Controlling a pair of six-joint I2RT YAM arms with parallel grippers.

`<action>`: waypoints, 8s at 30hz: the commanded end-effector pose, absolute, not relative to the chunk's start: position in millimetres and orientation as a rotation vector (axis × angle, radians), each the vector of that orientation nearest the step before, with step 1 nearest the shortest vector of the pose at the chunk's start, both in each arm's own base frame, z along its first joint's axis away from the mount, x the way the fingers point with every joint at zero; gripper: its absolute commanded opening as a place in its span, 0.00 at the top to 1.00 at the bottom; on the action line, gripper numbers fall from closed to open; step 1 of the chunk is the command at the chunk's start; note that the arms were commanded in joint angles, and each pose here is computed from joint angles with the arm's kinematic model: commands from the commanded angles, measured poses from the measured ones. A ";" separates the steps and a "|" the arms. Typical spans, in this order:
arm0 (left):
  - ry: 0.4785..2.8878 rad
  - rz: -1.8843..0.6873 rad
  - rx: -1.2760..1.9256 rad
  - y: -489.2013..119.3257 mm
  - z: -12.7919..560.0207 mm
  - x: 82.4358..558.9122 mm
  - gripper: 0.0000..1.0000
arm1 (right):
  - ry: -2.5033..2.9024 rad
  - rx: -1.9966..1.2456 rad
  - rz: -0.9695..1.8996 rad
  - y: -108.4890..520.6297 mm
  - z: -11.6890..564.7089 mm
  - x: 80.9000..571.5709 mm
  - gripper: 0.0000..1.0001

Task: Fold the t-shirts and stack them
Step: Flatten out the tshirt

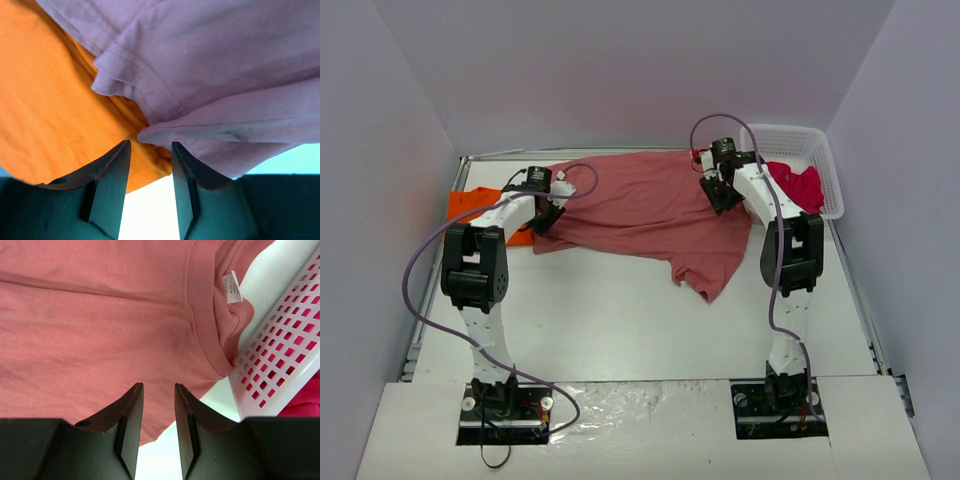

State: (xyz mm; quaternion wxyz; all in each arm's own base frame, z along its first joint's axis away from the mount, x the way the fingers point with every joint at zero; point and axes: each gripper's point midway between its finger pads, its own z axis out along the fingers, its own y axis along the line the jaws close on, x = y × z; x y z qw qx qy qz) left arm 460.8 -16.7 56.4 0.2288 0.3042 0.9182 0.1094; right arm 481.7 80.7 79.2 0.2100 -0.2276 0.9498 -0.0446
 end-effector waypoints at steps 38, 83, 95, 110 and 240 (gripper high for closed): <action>2.414 0.403 0.935 -38.4 102.9 444.8 0.98 | 2.655 -0.708 -0.252 77.4 76.6 471.6 0.74; 2.489 0.256 1.603 -52.4 11.4 298.4 0.98 | 2.705 -0.753 -0.274 71.8 58.3 457.1 0.74; 2.472 0.191 1.555 -68.9 49.5 301.3 0.64 | 2.672 -0.797 -0.222 75.4 81.9 444.7 0.61; 2.336 0.168 1.138 -78.2 168.5 300.7 0.46 | 2.634 -1.069 -0.172 84.8 113.7 357.6 0.56; 2.475 0.124 0.600 -23.1 154.4 349.2 0.51 | 2.493 -1.114 -0.069 78.7 154.4 368.3 0.45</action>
